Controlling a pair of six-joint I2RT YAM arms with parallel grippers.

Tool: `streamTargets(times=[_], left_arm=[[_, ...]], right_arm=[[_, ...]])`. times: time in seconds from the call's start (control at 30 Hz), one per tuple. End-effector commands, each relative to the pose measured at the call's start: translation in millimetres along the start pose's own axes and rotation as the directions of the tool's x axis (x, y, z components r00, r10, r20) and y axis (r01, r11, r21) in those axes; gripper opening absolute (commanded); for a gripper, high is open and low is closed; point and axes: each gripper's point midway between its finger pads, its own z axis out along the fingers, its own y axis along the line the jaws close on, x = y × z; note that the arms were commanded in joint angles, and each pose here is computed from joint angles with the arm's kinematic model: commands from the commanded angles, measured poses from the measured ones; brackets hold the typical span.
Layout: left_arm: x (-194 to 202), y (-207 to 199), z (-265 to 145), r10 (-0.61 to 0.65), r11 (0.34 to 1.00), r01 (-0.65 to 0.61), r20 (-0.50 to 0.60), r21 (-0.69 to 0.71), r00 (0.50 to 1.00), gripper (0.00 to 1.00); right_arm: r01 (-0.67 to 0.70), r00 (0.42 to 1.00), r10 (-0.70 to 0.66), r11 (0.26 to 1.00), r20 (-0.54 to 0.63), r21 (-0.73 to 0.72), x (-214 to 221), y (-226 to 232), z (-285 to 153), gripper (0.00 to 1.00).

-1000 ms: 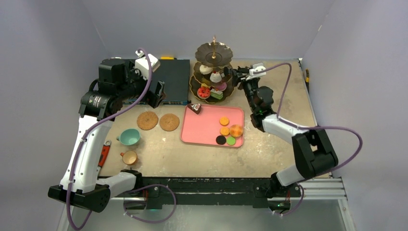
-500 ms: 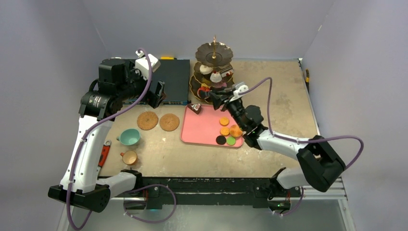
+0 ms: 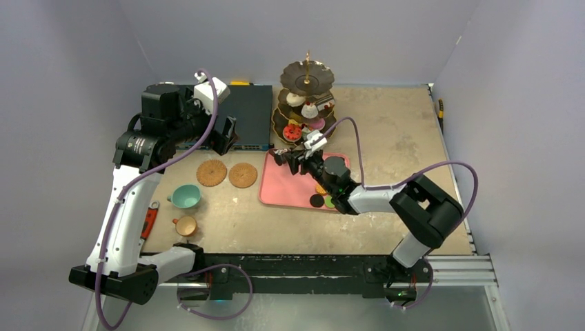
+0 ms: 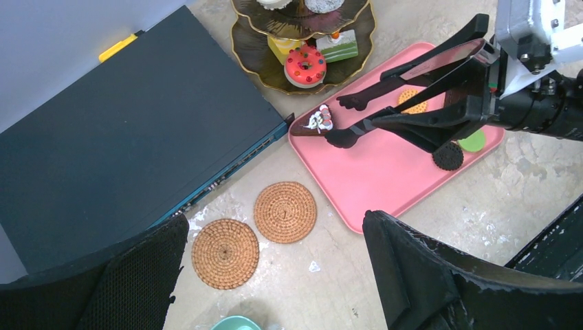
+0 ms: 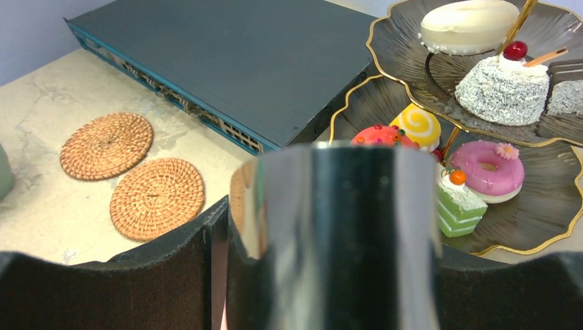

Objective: Serve the afternoon tea

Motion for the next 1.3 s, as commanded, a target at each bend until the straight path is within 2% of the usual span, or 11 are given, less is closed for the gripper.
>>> streamTargets(times=[0.0,0.43,0.53,0.7,0.9,1.03,1.17,1.27], left_arm=[[-18,0,-11,0.024,1.000,-0.023,0.055,-0.006,0.998,0.99],[-20,1,-12,0.029,1.000,-0.028,0.053,-0.010,0.998,0.99],[-18,1,-10,0.027,1.000,-0.027,0.049,-0.010,0.998,0.99],[-18,1,-10,0.028,1.000,-0.028,0.049,-0.009,0.998,0.99],[-18,1,-10,0.029,1.000,-0.029,0.049,-0.010,0.998,0.99],[-18,0,-10,0.030,1.000,-0.029,0.050,-0.005,0.998,0.99],[-18,0,-10,0.028,1.000,-0.028,0.052,-0.004,0.998,0.99],[-18,0,-11,0.029,1.000,-0.028,0.053,-0.005,0.998,0.99]], right_arm=[[0.020,0.993,-0.025,0.999,0.114,0.038,-37,-4,16,0.62],[0.027,0.996,-0.030,0.999,0.080,0.041,-9,-2,43,0.62],[0.024,0.996,-0.028,0.999,0.087,0.047,-7,-3,44,0.57],[0.023,0.994,-0.026,0.999,0.105,0.032,-12,1,42,0.42],[0.025,0.994,-0.026,1.000,0.108,0.014,-26,4,23,0.35],[0.014,0.995,-0.015,1.000,0.103,0.014,-39,2,2,0.34],[-0.014,0.996,0.009,0.998,0.090,0.054,-53,-7,-19,0.34],[-0.023,0.991,0.006,0.992,0.132,0.127,-79,-28,-32,0.34]])
